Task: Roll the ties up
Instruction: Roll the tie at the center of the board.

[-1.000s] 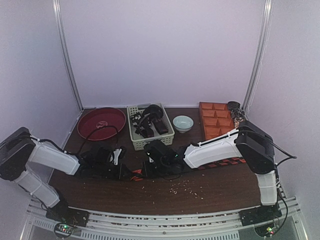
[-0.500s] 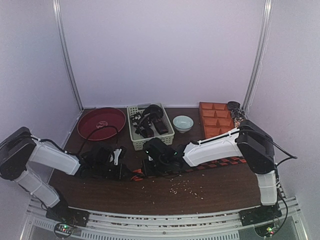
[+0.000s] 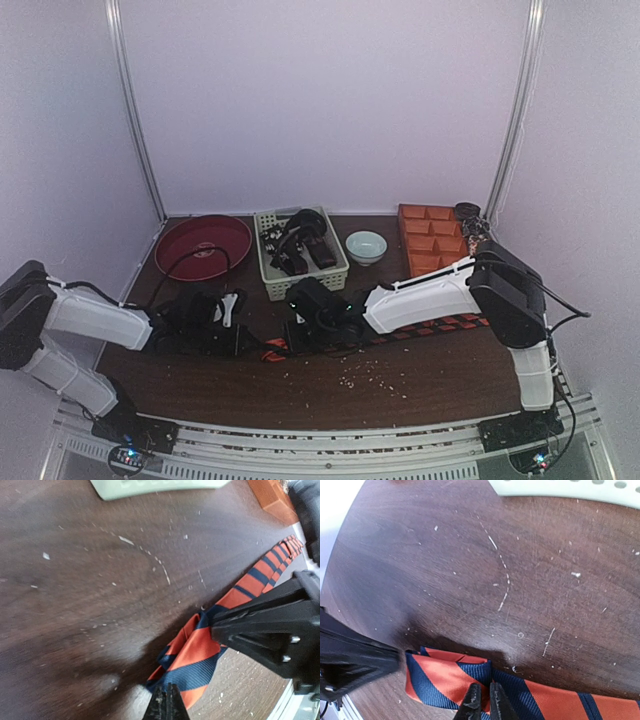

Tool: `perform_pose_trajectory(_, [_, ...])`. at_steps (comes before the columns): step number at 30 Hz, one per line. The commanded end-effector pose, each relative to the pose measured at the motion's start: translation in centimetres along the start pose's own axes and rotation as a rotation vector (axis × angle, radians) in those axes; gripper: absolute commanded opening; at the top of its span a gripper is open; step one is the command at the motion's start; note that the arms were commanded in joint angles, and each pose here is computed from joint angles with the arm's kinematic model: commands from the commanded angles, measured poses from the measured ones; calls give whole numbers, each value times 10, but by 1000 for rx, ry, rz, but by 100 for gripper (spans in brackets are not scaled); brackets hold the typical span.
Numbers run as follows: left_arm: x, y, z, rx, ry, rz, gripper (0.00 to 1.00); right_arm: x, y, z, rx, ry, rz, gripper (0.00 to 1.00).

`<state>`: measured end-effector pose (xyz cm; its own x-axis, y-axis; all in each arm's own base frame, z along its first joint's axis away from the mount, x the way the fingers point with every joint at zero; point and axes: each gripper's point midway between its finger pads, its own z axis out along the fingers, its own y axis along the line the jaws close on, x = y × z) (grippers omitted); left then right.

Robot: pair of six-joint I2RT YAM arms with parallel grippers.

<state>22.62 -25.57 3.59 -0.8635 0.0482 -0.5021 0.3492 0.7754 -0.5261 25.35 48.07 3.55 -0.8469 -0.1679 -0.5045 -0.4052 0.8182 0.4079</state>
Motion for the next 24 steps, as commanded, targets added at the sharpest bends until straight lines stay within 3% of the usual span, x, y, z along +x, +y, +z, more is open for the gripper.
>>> perform_pose_trajectory(1, [-16, 7, -19, -91, -70, -3, 0, 13, -1, 9, 2, 41, -9, 9])
perform_pose_trajectory(6, [-3, 22, -28, -145, -62, -25, 0, 17, 4, 13, -27, 54, -4, 8])
perform_pose_trajectory(24, [27, 7, 0, 44, 6, -60, 0, 21, -1, 12, -19, 50, 4, 8])
